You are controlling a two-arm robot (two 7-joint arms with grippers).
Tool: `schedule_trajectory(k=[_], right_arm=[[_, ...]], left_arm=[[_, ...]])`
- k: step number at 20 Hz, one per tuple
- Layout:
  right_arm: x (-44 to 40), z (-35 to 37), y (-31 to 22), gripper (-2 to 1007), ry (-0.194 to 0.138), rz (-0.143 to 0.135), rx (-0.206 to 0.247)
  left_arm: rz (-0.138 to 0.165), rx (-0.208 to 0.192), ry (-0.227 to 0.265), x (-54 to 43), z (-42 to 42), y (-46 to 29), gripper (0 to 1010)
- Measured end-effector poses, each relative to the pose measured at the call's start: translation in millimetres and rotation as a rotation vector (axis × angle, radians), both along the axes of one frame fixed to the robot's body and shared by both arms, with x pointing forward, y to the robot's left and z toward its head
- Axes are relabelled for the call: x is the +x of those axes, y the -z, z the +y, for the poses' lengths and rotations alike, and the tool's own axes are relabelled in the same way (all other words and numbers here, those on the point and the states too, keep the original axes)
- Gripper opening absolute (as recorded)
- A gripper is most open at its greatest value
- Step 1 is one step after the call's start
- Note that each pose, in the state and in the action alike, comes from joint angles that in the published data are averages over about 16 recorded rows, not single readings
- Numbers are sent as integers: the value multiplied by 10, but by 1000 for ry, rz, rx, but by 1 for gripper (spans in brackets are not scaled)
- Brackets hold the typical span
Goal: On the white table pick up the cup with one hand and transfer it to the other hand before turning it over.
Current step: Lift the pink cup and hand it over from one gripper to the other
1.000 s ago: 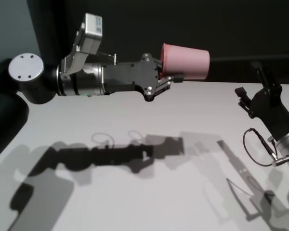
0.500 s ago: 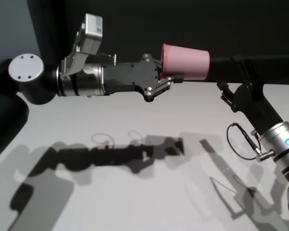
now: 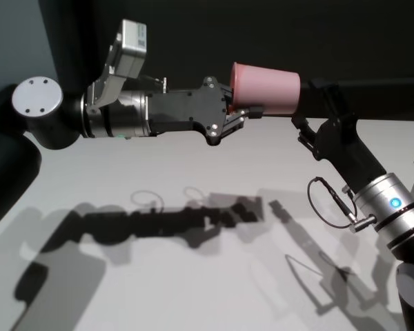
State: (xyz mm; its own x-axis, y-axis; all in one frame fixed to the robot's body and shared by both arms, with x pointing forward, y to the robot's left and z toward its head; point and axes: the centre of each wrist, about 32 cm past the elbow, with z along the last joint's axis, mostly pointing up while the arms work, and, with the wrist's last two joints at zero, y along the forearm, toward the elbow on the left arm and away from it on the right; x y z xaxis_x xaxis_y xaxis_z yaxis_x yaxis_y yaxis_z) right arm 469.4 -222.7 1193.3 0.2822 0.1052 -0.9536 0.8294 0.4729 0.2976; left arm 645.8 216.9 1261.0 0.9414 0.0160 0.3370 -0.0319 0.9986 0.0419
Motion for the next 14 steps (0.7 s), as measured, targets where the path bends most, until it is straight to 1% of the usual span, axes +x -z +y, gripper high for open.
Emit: schedule_trajectory(k=[6, 14], right_arm=[[6, 57, -14, 1000, -18, -10, 6], [16, 97, -43, 1000, -28, -22, 13]], left_arm=[[0, 0, 0, 0, 0, 0, 38], [0, 0, 0, 0, 0, 0, 38]])
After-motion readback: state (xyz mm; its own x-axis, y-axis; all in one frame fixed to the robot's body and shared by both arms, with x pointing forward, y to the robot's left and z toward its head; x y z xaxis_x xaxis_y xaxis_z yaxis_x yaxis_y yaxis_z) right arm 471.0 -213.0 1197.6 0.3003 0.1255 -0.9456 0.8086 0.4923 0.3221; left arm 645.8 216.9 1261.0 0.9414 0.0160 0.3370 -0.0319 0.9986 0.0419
